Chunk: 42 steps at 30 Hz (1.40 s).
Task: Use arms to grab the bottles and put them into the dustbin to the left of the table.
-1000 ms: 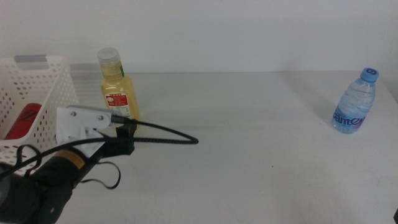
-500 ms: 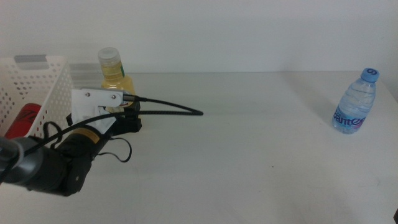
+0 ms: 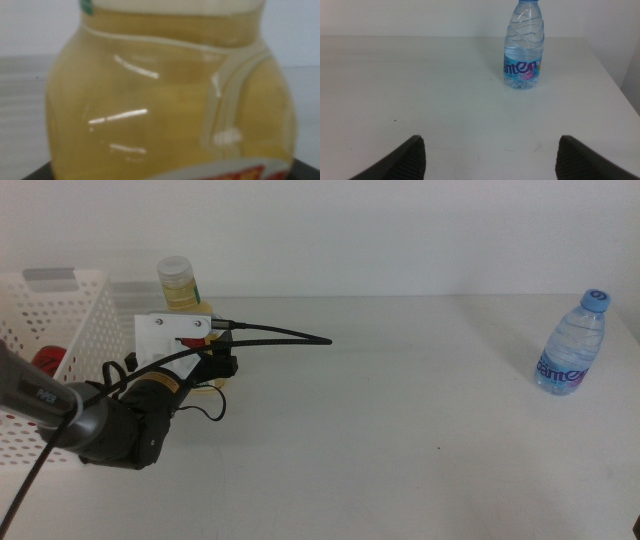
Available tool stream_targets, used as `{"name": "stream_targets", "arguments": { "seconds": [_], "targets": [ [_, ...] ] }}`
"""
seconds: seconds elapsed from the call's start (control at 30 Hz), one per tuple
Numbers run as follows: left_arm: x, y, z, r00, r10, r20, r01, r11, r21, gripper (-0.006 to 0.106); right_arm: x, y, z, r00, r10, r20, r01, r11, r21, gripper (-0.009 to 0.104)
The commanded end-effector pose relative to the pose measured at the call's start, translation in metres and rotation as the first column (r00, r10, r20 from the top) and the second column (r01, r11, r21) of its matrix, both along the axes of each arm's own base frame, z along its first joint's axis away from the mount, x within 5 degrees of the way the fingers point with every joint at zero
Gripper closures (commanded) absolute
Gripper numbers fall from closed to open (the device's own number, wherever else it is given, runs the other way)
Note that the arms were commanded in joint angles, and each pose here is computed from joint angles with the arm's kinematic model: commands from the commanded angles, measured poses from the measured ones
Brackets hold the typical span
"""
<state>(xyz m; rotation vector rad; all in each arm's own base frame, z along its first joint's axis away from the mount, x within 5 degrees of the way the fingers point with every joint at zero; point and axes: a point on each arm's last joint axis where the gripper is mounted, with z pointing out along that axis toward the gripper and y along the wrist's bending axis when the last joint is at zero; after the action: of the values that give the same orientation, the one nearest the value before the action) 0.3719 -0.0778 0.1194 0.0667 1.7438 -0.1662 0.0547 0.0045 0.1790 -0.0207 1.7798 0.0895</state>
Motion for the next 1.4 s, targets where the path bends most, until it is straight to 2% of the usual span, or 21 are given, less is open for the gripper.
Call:
{"name": "stream_targets", "arguments": {
  "seconds": [0.0, 0.23, 0.37, 0.47, 0.67, 0.8, 0.93, 1.23, 1.37],
  "targets": [
    [0.009, 0.0, 0.03, 0.989, 0.024, 0.148, -0.017, 0.999, -0.046, 0.01, -0.001, -0.001, 0.011, 0.994, -0.006, 0.107, 0.007, 1.0, -0.016, 0.027],
    [0.017, 0.003, 0.033, 0.986, 0.05, 0.16, -0.045, 0.998, -0.037, 0.011, -0.001, -0.001, 0.011, 0.994, -0.006, 0.107, 0.007, 1.0, -0.016, 0.027],
    [0.02, 0.002, 0.034, 0.989, 0.049, 0.139, -0.044, 0.998, -0.037, 0.02, -0.001, -0.001, 0.011, 0.994, -0.006, 0.107, 0.007, 1.0, -0.016, 0.027],
    [0.022, 0.002, 0.034, 0.991, 0.049, 0.122, -0.044, 0.998, -0.042, 0.036, -0.001, -0.001, 0.011, 0.994, -0.006, 0.107, 0.007, 1.0, -0.016, 0.027],
    [0.018, 0.002, 0.04, 0.991, 0.05, 0.126, -0.043, 0.998, -0.053, 0.08, -0.001, -0.001, 0.011, 0.994, -0.006, 0.107, 0.007, 1.0, -0.016, 0.027],
    [0.011, 0.003, 0.051, 0.992, 0.045, 0.116, -0.039, 0.998, -0.049, 0.08, -0.001, -0.001, 0.011, 0.994, -0.006, 0.107, 0.007, 1.0, -0.016, 0.027],
    [0.001, 0.005, 0.063, 0.995, 0.03, 0.091, -0.03, 1.0, -0.001, 0.08, -0.001, -0.001, 0.011, 0.994, -0.006, 0.107, 0.007, 1.0, -0.016, 0.027],
    [-0.033, 0.009, 0.101, 0.999, -0.009, 0.052, 0.007, 1.0, 0.031, 0.08, -0.001, -0.001, 0.011, 0.994, -0.006, 0.107, 0.007, 1.0, -0.016, 0.027],
    [-0.047, 0.01, 0.118, 0.999, -0.036, -0.014, 0.037, 0.998, 0.051, 0.08, -0.001, -0.001, 0.011, 0.994, -0.006, 0.107, 0.007, 1.0, -0.016, 0.027]
  ]
}}
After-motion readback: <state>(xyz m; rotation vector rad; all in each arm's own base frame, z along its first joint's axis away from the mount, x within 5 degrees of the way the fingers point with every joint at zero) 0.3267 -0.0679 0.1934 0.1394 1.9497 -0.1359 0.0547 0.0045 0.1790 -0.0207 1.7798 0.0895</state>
